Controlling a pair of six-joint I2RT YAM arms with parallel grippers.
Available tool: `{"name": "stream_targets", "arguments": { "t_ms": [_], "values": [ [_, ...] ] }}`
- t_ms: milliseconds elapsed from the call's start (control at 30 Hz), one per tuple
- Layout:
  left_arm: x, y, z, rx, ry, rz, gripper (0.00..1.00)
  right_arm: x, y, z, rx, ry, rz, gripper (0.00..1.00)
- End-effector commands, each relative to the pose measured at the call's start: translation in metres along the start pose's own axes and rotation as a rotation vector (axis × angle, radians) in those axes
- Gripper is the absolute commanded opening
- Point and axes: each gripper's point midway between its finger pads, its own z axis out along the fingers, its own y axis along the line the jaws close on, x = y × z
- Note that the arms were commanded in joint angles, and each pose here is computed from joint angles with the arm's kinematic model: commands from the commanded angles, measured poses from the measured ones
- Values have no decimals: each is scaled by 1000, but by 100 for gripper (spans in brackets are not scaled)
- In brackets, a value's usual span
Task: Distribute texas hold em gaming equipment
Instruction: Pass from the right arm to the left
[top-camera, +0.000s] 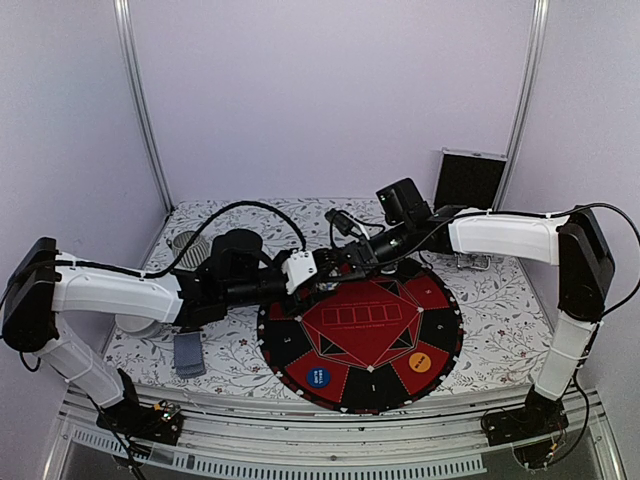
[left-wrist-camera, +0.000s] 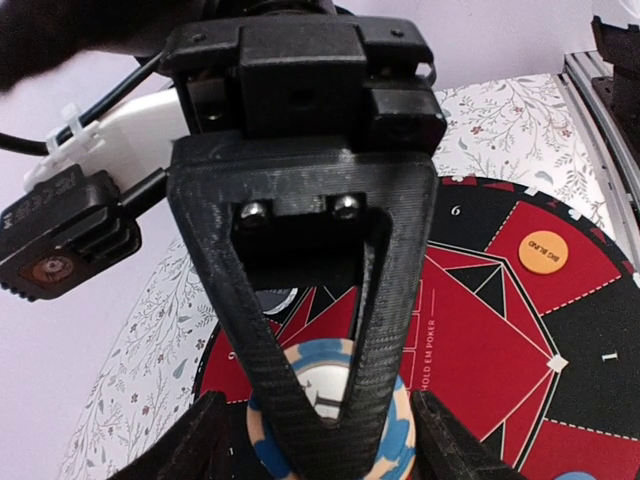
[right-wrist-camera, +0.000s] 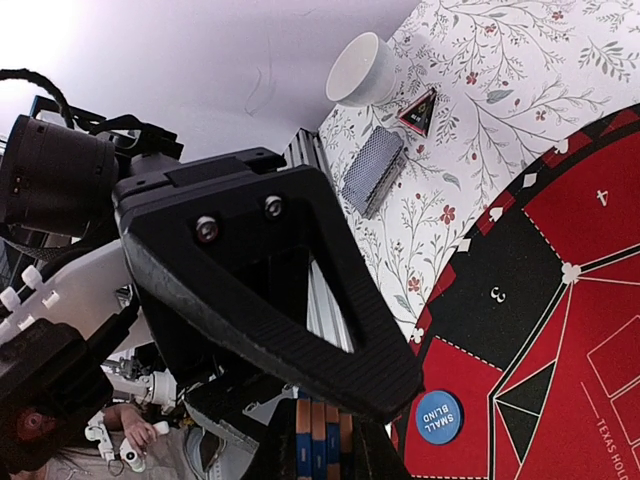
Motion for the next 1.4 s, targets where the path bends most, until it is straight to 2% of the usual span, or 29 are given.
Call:
{"name": "stream_targets", "arguments": {
  "t_ms": [0, 100, 233, 433, 533, 700, 800, 1033, 1167, 1367],
  "values": [
    [-10, 2, 3, -13, -16, 13, 57, -7, 8, 3, -27, -7, -34, 2],
    [-11, 3, 2, -25, -23, 13, 56, -7, 6, 4, -26, -6, -28, 2],
    [-12, 3, 1, -28, -24, 15, 47, -8, 7, 4, -30, -6, -26, 2],
    [-11, 3, 0, -31, -22, 13, 26, -7, 5, 4, -25, -6, -25, 4],
    [-11, 2, 0, -28, -24, 5, 14, -6, 0, 7, -21, -1, -16, 11],
    [-5, -1, -1, -20, -8, -18, 2, -5, -5, 7, -2, -5, -10, 32],
    [-3, -2, -3, -20, -8, -31, 0, -7, -5, 6, 9, -12, -15, 40],
    [0, -10, -11, 6, -12, -52, 0, -11, 8, 1, -16, -19, -64, 51],
    [1, -10, -13, 9, -11, -62, 0, -15, 10, -10, 15, -44, -113, 52],
    [5, -11, -14, 6, 3, -73, 0, -19, -7, -28, 108, -86, -90, 52]
  ]
}}
